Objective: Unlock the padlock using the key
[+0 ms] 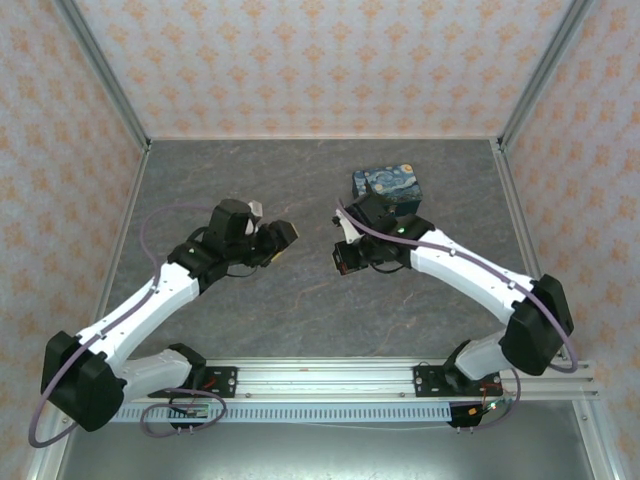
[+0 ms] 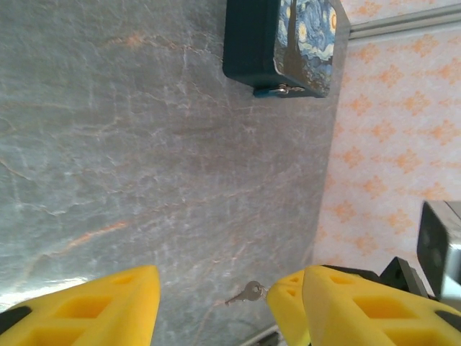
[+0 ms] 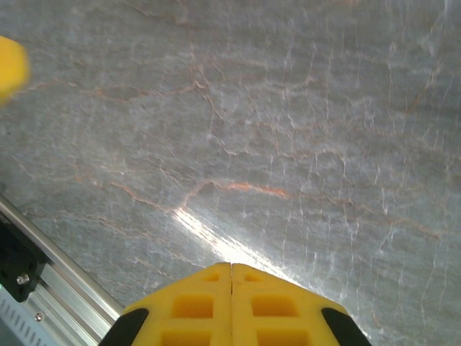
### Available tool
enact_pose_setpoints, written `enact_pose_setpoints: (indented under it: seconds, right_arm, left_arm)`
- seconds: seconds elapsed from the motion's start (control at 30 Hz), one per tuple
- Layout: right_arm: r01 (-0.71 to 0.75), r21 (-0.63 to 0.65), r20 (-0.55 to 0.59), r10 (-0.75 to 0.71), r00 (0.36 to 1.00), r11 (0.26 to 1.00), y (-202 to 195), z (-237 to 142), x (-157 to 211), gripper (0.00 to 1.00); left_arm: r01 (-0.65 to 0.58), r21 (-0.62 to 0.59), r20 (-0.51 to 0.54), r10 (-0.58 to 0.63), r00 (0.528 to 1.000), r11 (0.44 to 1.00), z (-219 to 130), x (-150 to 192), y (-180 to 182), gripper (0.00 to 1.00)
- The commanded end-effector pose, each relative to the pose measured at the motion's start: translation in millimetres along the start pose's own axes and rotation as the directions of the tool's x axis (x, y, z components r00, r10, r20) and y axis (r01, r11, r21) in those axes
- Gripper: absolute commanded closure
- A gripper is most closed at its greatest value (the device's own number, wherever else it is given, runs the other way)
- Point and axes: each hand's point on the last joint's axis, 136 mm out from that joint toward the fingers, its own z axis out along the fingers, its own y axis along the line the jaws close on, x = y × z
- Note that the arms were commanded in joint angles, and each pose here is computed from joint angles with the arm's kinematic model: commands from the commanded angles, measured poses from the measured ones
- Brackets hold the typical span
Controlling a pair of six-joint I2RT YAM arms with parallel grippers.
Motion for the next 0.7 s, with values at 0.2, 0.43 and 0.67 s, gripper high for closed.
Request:
enact_pose_setpoints:
  seconds: [0.2,0.43,0.67]
  right_arm:
    - [0.091,-0.083,0.304,-0.062,0.951,0.992,25,-41,-53,1.0]
    - [0.059,-0.198,0.466,0.041,0.884,0.978,48,-64,-92,1.0]
    - [0.043,-0.29,0.489,0.109,0.866,0.956,68,-53,-105,1.0]
  left_arm:
    - [0.485,0.212,0.011,-0.498,0.867,0.849,9,-14,-10,0.44]
    - [0.709,0.349,0.034,-0.764,0.644,0.613,-4,-24,-1,0.45]
    - [0.743,0.417,0.035,-0.826,0.562,0.523,-20,-31,-8,0.49]
